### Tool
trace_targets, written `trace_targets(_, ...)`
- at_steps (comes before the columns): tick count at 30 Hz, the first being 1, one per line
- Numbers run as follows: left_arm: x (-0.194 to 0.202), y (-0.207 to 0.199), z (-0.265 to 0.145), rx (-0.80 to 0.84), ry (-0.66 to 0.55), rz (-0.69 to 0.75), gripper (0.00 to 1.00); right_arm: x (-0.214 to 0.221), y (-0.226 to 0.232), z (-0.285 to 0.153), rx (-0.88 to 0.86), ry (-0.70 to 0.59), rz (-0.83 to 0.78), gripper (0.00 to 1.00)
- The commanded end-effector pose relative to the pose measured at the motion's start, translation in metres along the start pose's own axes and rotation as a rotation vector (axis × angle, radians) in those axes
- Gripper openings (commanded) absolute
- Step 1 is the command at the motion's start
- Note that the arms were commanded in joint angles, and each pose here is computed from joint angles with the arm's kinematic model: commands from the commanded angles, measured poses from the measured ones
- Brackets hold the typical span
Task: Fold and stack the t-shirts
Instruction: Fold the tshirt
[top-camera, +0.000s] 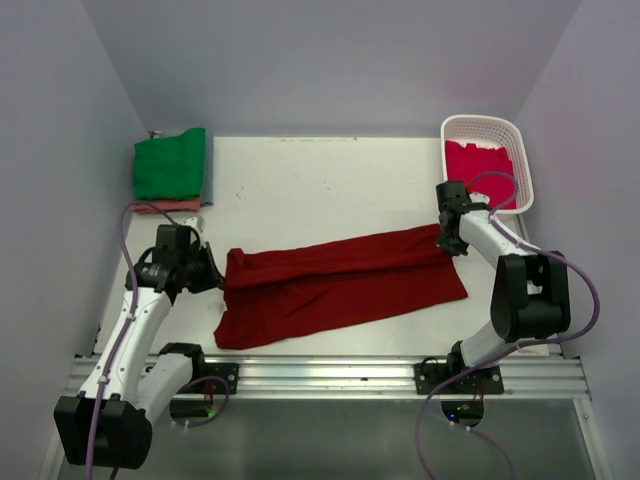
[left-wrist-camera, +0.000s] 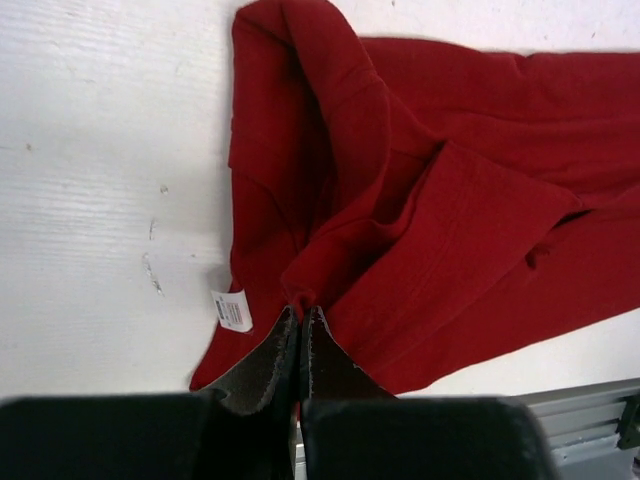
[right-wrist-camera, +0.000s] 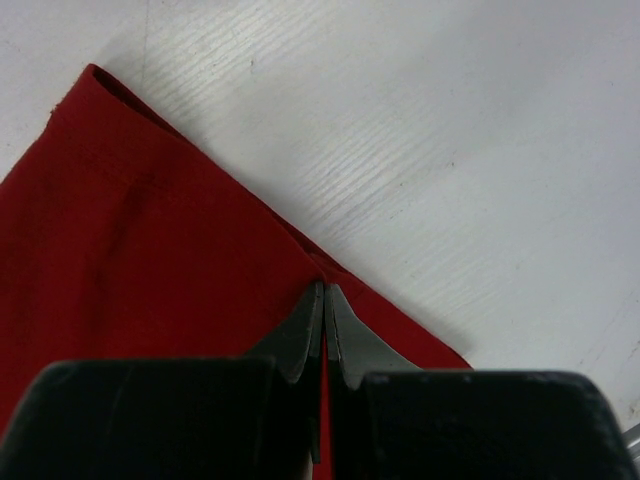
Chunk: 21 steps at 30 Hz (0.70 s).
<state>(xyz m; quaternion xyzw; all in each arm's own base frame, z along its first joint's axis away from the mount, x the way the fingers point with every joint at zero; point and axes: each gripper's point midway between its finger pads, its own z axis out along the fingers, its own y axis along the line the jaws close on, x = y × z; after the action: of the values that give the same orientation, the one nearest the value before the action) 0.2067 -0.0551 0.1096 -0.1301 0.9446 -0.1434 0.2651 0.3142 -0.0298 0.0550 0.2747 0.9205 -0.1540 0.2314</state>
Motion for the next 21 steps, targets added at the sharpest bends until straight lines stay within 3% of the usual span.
trace_targets(1, 0.016, -0.005, 0.002, 0.016, 0.041, -0.036, 0.00, -0.011, -0.002, -0.007, -0.013, -0.046, 0.042, 0.00)
trace_targets(10, 0.039, -0.019, 0.006, 0.045, 0.082, -0.033, 0.00, -0.007, 0.001, -0.005, -0.024, -0.038, 0.032, 0.01)
trace_targets(11, 0.040, -0.020, 0.005, 0.054, 0.080, -0.031, 0.00, -0.007, 0.000, -0.005, -0.022, -0.034, 0.030, 0.14)
trace_targets(13, 0.041, -0.023, 0.001, 0.068, 0.079, -0.046, 0.03, -0.008, 0.000, -0.007, -0.026, -0.036, 0.033, 0.27)
trace_targets(14, 0.040, -0.027, -0.004, 0.089, 0.061, -0.045, 0.11, -0.008, -0.001, -0.008, -0.027, -0.036, 0.035, 0.39)
trace_targets(15, 0.040, -0.028, -0.007, 0.093, 0.052, -0.047, 0.22, -0.009, 0.000, -0.009, -0.032, -0.039, 0.039, 0.43)
trace_targets(16, 0.037, -0.031, -0.012, 0.102, 0.038, -0.049, 0.67, -0.012, 0.001, -0.012, -0.038, -0.048, 0.044, 0.45)
trace_targets(17, 0.033, -0.033, -0.018, 0.117, 0.005, -0.047, 1.00, -0.013, 0.003, -0.014, -0.057, -0.050, 0.050, 0.47)
trace_targets(21, 0.011, -0.044, -0.028, 0.157, -0.094, -0.051, 1.00, -0.022, 0.021, -0.024, -0.167, -0.072, 0.068, 0.49)
